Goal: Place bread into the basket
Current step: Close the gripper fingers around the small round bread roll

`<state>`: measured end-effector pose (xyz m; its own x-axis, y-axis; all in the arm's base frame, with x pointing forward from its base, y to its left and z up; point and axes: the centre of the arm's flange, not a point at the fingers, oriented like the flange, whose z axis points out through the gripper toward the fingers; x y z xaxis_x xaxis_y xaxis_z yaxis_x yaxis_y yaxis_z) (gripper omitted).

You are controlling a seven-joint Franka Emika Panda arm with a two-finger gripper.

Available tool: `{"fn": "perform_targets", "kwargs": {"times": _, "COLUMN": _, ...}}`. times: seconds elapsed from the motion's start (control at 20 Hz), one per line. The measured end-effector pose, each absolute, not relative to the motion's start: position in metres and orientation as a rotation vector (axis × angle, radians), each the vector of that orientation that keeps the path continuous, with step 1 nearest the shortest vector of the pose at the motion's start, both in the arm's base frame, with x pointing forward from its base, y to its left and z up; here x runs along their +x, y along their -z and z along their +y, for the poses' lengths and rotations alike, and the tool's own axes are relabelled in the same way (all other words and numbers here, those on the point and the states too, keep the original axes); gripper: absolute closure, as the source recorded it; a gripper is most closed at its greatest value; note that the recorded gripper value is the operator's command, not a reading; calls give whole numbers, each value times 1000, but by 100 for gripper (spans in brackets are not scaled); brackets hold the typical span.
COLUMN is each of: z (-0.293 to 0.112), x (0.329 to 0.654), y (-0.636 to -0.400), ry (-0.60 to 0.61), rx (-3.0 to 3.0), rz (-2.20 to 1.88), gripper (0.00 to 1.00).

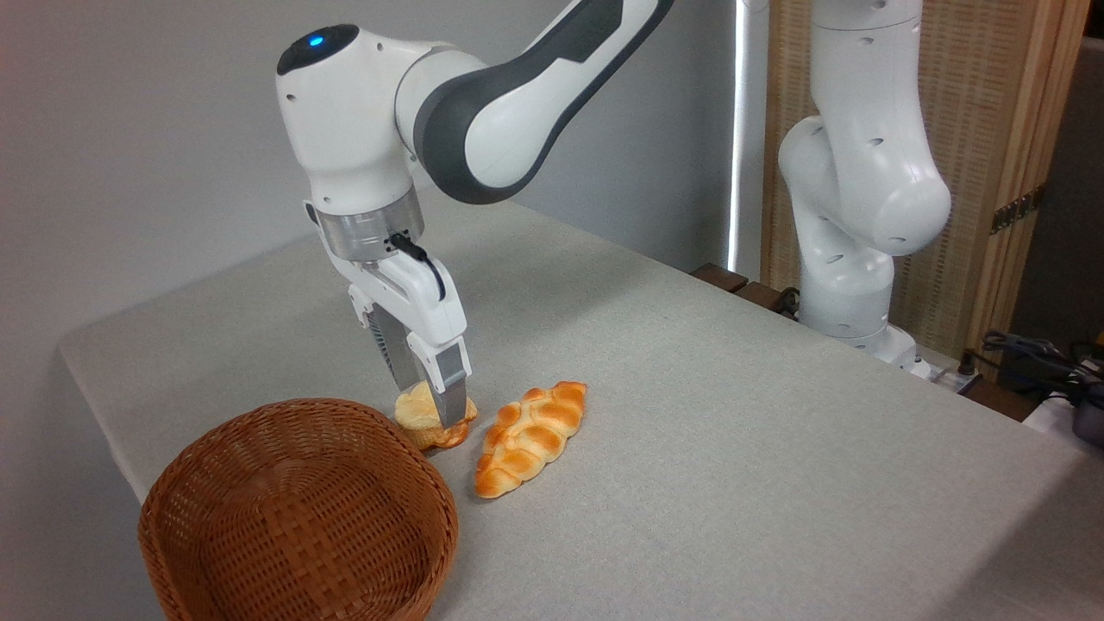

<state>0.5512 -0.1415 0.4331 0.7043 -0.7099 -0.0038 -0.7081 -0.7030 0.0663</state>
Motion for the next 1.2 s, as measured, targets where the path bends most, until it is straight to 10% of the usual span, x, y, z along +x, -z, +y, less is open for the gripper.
{"fn": "perform_targets", "kwargs": {"times": 0.25, "z": -149, "x": 554, "y": -417, "ry": 69, "rx": 2842, "rz": -1199, "gripper": 2}}
{"fn": "perform_targets", "kwargs": {"times": 0.45, "z": -149, "x": 556, "y": -416, "ry": 54, "rx": 2846, "rz": -1200, "gripper": 44}}
{"fn": "perform_targets", "kwargs": {"times": 1.2, "z": -150, "x": 558, "y": -429, "ry": 41, "rx": 2844, "rz": -1202, "gripper": 43}}
